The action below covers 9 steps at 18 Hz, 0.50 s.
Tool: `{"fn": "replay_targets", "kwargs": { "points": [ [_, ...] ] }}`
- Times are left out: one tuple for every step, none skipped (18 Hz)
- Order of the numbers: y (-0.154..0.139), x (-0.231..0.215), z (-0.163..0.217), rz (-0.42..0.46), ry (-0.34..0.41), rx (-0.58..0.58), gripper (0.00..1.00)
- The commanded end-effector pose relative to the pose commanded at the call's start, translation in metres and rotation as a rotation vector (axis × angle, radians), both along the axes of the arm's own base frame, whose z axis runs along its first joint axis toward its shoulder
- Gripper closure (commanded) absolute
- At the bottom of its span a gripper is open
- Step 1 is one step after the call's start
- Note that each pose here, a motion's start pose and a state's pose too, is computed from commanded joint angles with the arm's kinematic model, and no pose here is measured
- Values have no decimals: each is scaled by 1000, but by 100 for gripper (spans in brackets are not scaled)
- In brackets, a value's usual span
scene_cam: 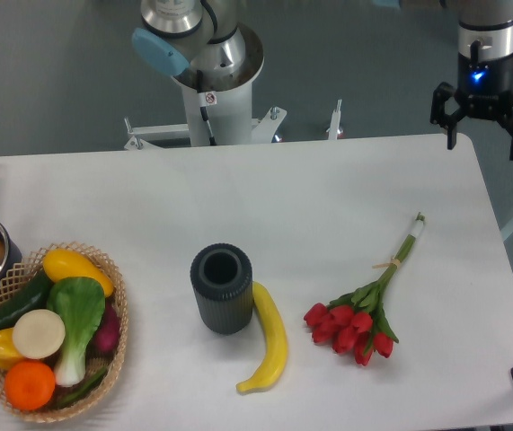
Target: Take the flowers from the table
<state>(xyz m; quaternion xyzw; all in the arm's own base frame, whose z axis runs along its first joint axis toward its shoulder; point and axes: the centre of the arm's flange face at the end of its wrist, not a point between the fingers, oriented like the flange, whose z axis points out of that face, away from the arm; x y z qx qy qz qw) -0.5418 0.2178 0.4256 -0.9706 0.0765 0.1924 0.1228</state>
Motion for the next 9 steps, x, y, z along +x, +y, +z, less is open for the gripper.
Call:
{"fn": "replay_targets", "kwargs": {
  "points": [
    [1,0,0,-2,3,0,0],
    [1,0,1,0,4,1,0],
    [3,1,1,3,2,4,0],
    [5,1,1,14,0,7,0],
    [6,2,0,29,-8,12,0],
    [7,3,-2,58,-20,23,0],
    [9,4,-6,96,-38,43,0],
    [17,5,-9,130,-52,72,0],
    [28,7,-13,151,-59,108,0]
  ]
}}
